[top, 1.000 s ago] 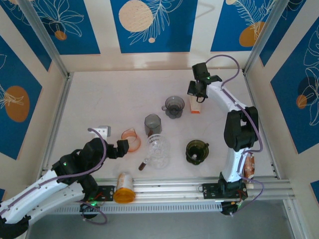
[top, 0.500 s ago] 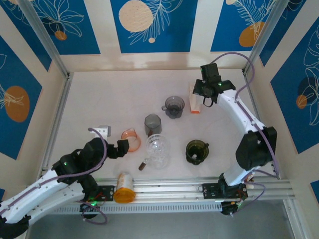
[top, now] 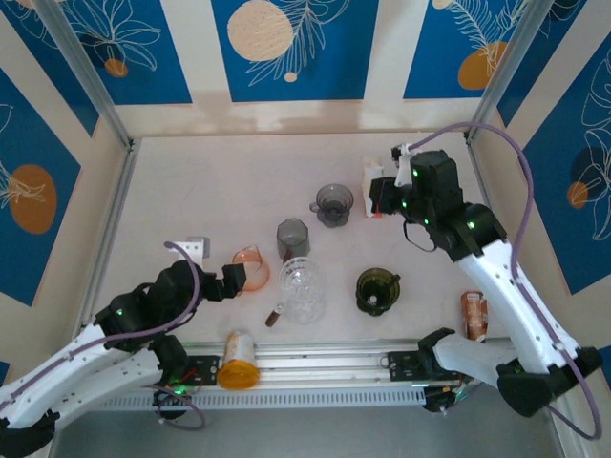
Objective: Place the coffee filter in the dripper
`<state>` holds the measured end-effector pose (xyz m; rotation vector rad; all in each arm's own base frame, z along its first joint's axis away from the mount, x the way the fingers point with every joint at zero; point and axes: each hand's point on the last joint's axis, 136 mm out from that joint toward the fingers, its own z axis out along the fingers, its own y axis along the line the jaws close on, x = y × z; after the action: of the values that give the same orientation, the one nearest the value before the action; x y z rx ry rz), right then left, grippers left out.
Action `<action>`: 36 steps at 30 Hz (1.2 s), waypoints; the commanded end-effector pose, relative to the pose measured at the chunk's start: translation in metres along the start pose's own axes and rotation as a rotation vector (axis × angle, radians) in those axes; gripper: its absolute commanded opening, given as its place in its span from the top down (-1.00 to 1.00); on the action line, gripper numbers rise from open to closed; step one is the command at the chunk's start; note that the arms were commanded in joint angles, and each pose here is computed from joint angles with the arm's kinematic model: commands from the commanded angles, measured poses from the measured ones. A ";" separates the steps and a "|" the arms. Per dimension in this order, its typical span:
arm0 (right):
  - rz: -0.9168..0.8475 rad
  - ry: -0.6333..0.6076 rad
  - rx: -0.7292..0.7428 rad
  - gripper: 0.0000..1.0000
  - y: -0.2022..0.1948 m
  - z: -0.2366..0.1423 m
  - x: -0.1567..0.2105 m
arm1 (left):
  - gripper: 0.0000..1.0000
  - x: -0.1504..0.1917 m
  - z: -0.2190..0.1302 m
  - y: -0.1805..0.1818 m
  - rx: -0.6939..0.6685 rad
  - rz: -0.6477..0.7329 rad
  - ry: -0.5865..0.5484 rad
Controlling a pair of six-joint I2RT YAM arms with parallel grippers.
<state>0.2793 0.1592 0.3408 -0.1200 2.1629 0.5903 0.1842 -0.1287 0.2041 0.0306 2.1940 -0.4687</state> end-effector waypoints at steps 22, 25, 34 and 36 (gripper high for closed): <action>-0.168 0.652 -0.300 1.00 0.113 -0.074 0.133 | -1.00 -0.008 -0.016 -0.011 0.063 -0.014 0.012; -0.179 0.713 -0.268 1.00 0.118 -0.062 0.140 | -0.99 -0.008 -0.017 -0.015 0.082 -0.014 0.017; -0.219 0.816 -0.259 1.00 0.145 -0.022 0.150 | -1.00 -0.008 -0.021 -0.024 0.136 -0.013 0.030; -0.224 0.836 -0.254 1.00 0.148 -0.012 0.153 | -1.00 -0.008 -0.022 -0.027 0.149 -0.012 0.033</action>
<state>0.1401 0.2973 0.2822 -0.8079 2.7687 0.7386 0.1727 -0.1397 0.2179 0.0635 2.2127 -0.5904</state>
